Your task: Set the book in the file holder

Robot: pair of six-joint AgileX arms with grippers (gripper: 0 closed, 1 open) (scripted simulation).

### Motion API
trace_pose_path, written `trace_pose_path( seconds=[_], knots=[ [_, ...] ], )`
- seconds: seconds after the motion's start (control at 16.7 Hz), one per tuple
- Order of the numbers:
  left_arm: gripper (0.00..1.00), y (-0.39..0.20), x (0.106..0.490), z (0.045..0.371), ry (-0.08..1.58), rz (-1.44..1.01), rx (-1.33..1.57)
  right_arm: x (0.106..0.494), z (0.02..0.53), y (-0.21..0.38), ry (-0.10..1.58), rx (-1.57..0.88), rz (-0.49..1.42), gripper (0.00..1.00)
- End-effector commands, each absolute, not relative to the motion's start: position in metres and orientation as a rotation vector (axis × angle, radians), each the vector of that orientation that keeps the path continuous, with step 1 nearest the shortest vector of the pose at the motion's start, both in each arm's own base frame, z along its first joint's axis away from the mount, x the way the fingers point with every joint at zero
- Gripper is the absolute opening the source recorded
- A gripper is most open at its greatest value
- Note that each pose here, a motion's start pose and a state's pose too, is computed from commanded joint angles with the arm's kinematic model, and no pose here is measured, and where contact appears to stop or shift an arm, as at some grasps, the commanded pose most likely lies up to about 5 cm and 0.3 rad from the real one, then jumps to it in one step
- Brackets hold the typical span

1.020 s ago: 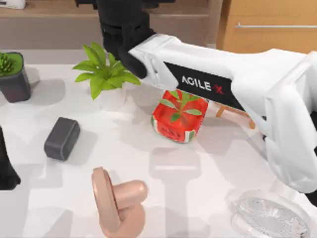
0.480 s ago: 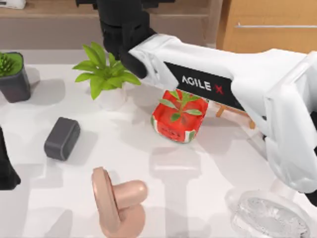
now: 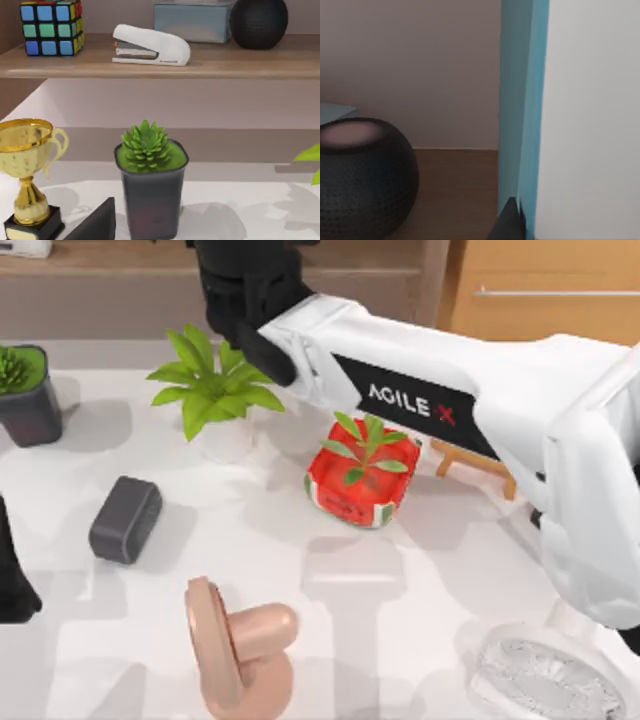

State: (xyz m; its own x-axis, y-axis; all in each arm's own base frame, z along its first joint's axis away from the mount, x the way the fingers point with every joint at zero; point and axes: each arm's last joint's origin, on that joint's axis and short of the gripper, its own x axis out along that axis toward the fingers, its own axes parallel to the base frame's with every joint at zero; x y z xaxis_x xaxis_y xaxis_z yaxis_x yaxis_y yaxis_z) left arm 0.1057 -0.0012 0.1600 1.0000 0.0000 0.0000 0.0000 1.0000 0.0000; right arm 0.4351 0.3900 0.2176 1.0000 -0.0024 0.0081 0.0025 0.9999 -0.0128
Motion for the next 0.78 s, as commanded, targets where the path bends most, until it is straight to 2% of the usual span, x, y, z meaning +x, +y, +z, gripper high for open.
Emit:
trace_pose_path(
  seconds=[0.24, 0.6, 0.78],
  knots=[
    [1.00, -0.001, 0.106, 0.160, 0.000, 0.000, 0.000, 0.419, 0.228, 0.401, -0.013, -0.021, 0.042, 0.00],
    [1.00, -0.001, 0.106, 0.160, 0.000, 0.000, 0.000, 0.328, 0.242, 0.451, 0.020, -0.063, 0.326, 0.00],
    [1.00, -0.001, 0.106, 0.160, 0.000, 0.000, 0.000, 0.299, 0.276, 0.448, -0.006, 0.021, 0.439, 0.00]
  ],
)
